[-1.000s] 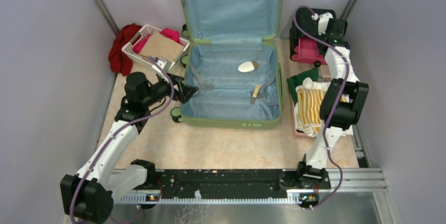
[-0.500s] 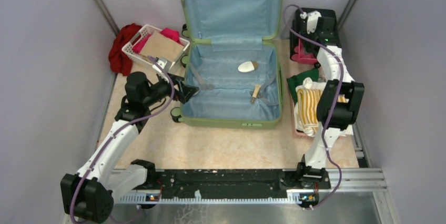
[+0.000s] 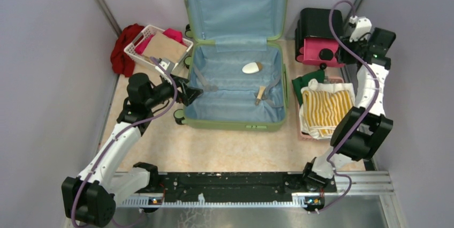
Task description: Open, take out, and arrange the luggage
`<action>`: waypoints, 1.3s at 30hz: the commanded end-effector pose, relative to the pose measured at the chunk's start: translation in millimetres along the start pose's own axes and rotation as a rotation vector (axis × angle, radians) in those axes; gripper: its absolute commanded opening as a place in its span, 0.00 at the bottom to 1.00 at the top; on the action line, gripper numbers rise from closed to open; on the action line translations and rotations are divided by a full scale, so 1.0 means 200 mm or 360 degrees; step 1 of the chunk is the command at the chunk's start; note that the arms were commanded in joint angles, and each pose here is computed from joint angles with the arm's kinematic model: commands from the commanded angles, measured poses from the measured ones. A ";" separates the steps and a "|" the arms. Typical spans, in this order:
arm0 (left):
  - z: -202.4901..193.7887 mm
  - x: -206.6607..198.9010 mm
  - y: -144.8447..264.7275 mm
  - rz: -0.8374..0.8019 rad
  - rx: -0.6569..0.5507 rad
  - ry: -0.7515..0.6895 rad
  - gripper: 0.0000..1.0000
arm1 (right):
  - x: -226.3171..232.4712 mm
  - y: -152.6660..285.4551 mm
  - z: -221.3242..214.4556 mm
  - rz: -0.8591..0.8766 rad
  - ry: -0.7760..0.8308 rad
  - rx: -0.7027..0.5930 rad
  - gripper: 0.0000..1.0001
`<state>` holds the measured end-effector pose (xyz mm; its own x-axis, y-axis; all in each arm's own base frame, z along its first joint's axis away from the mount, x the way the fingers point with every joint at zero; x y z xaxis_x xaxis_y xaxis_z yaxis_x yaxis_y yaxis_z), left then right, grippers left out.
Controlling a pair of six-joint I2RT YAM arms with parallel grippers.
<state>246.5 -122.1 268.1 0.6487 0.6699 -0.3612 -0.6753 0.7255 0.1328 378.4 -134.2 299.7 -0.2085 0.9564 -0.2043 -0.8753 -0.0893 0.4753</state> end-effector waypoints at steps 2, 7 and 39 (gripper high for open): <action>0.05 -0.03 0.01 -0.0083 -0.0061 -0.0051 0.99 | 0.12 -0.07 -0.14 0.0246 -0.0177 0.0005 0.46; 0.06 -0.03 0.02 -0.0057 -0.0074 -0.0064 0.99 | 0.12 -0.18 -0.23 0.0203 -0.0328 0.0012 0.51; 0.03 -0.01 -0.01 -0.0049 -0.0037 -0.0038 0.99 | -0.03 -0.42 -0.08 0.0114 -0.0440 -0.0230 0.29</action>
<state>245.8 -122.9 268.6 0.6579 0.6600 -0.3626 -0.6660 0.7347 0.1290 416.7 -126.4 201.4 -0.1613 0.9733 0.1634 -0.8427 -0.2221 0.4905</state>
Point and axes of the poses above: each gripper's point midway between its finger pads, its own y axis back along the fingers, its own x axis along the line the jaws close on, z = x × y, the point moved 8 cm from there along y, back along the fingers, and after that the axes turned 7 degrees about y, right-handed, at the moved point
